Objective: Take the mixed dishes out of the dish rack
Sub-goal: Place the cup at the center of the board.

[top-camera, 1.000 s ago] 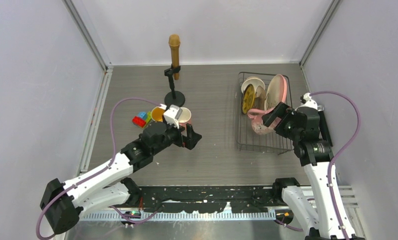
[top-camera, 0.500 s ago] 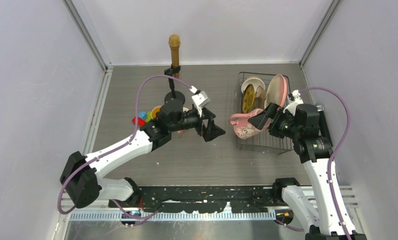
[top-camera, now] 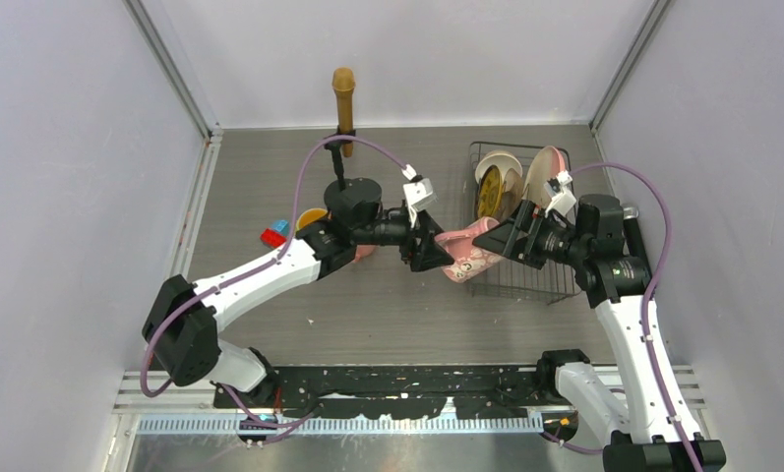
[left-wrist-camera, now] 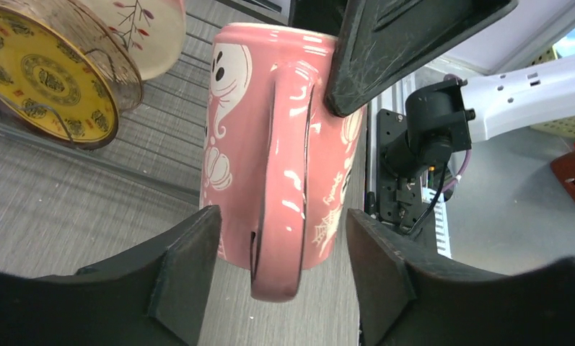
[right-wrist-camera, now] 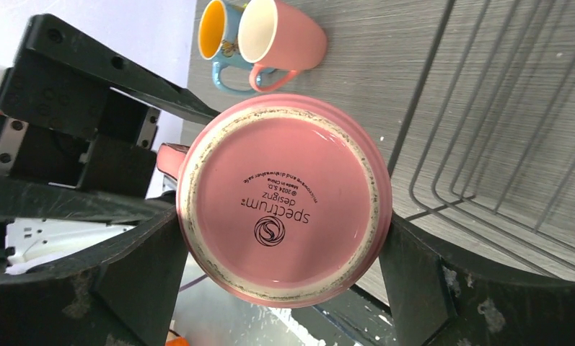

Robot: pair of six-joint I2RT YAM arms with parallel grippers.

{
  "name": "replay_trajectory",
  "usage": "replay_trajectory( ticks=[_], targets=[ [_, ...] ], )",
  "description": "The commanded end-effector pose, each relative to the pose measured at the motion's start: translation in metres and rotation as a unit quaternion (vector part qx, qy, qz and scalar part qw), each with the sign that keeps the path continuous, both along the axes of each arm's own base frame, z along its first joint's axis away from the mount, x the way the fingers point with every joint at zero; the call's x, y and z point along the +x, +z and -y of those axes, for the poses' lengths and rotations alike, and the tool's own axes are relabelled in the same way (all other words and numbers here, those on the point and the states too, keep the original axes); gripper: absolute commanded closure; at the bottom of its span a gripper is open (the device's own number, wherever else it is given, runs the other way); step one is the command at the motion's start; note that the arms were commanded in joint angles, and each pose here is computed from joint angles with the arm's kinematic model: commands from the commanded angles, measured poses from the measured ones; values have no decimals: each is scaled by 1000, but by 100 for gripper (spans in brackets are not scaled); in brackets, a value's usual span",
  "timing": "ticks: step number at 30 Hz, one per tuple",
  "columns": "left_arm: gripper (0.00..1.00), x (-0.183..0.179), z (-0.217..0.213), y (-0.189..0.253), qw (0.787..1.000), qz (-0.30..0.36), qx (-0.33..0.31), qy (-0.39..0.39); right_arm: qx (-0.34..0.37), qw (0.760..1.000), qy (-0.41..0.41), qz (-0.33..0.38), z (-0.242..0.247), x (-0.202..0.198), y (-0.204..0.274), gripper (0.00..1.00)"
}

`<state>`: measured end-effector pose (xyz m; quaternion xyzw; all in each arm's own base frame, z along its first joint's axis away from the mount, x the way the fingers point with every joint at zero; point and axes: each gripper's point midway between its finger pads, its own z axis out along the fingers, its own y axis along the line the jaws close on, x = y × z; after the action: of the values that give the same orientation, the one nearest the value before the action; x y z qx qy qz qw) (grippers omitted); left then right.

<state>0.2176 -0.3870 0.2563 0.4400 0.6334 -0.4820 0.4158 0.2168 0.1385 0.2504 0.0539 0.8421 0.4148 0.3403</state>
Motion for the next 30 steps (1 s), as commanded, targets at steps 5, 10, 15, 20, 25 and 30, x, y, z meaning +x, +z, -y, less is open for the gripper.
replay_trajectory(
  ticks=[5, 10, 15, 20, 25, 30],
  targets=[
    [88, -6, 5, 18, 1000, 5, -19, -24, 57, 993, 63, 82, -19, -2, 53, 87],
    [100, -2, 3, 18, 999, -26, -24, 9, 53, 995, 56, 70, -17, 2, 46, 71],
    [100, -3, -6, 19, 995, -78, -30, 56, 21, 998, -4, 52, -3, 13, 35, 3],
    [100, 5, -22, 10, 980, -140, -26, 138, -5, 998, -54, 45, 10, 24, 24, 1],
    [100, 3, -35, 17, 973, -149, -45, 168, -5, 998, -51, 42, 10, 24, 18, 1],
    [100, -5, -46, 29, 969, -156, -67, 179, 1, 998, -42, 35, 7, 25, 13, 1]
  ],
)
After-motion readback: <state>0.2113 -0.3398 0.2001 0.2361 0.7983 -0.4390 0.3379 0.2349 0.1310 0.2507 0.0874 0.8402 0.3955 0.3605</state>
